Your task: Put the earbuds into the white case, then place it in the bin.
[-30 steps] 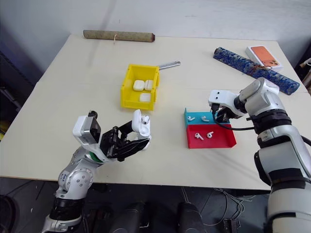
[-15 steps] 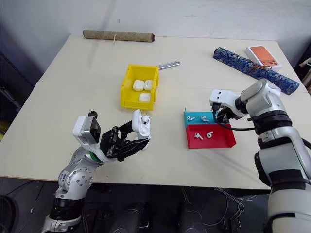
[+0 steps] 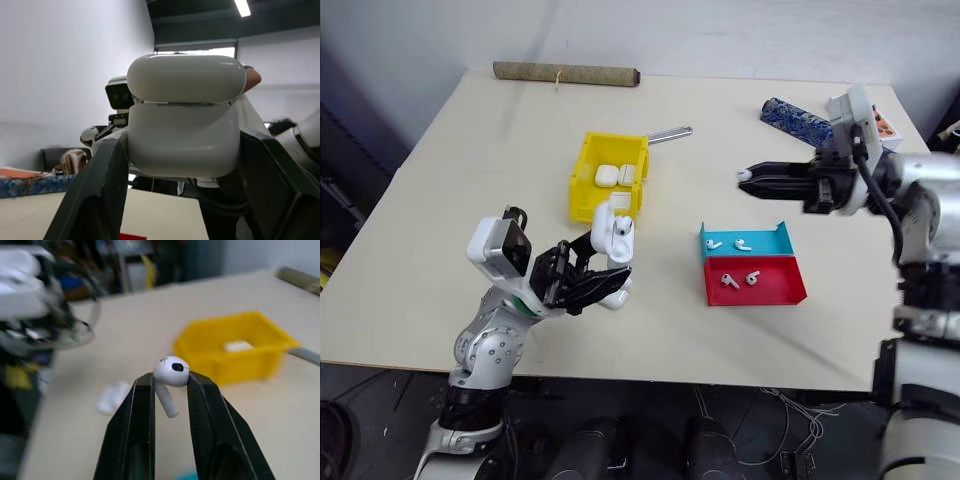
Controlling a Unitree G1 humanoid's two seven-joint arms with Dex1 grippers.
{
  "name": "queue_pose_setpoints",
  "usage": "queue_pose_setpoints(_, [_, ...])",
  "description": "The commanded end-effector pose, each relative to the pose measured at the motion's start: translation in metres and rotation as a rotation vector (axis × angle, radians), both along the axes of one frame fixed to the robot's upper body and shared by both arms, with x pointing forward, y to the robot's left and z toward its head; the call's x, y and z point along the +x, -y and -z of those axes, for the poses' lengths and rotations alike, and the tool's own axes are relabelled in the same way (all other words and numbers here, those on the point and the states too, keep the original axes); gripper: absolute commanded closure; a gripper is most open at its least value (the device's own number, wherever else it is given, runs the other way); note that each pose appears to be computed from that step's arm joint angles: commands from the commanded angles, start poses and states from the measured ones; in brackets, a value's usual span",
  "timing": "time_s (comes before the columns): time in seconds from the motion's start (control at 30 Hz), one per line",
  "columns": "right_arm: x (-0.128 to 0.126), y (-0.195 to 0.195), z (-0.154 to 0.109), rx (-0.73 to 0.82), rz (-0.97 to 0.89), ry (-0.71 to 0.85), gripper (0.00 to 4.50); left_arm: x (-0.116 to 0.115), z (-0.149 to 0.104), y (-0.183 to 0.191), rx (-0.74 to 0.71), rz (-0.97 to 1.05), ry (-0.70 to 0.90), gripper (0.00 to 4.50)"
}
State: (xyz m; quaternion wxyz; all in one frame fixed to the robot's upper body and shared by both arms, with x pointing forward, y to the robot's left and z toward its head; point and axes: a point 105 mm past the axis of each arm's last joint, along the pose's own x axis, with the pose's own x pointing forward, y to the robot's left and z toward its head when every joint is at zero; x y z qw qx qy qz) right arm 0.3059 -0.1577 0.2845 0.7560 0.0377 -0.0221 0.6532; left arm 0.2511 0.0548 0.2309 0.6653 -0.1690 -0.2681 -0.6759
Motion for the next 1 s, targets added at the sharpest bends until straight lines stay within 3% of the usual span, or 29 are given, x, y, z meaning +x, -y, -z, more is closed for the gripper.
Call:
queue_pose_setpoints(0.03, [-0.039, -0.024, -0.034, 0.217, -0.138, -0.051, 4.00, 0.000, -0.008, 0.004, -0.020, 0.015, 0.034, 1.73])
queue_pose_setpoints(0.23, [-0.070, -0.053, -0.021, 0.206, -0.212, -0.083, 4.00, 0.005, -0.010, 0.010, -0.010, 0.018, 0.032, 1.73])
queue_pose_setpoints(0.43, [-0.070, -0.064, -0.022, 0.251, -0.174, -0.064, 4.00, 0.005, -0.011, 0.018, -0.026, 0.017, 0.030, 1.73])
queue_pose_setpoints(1.0, [-0.074, -0.078, -0.001, 0.168, -0.205, -0.075, 4.00, 0.006, -0.014, 0.021, -0.055, -0.007, 0.025, 1.73])
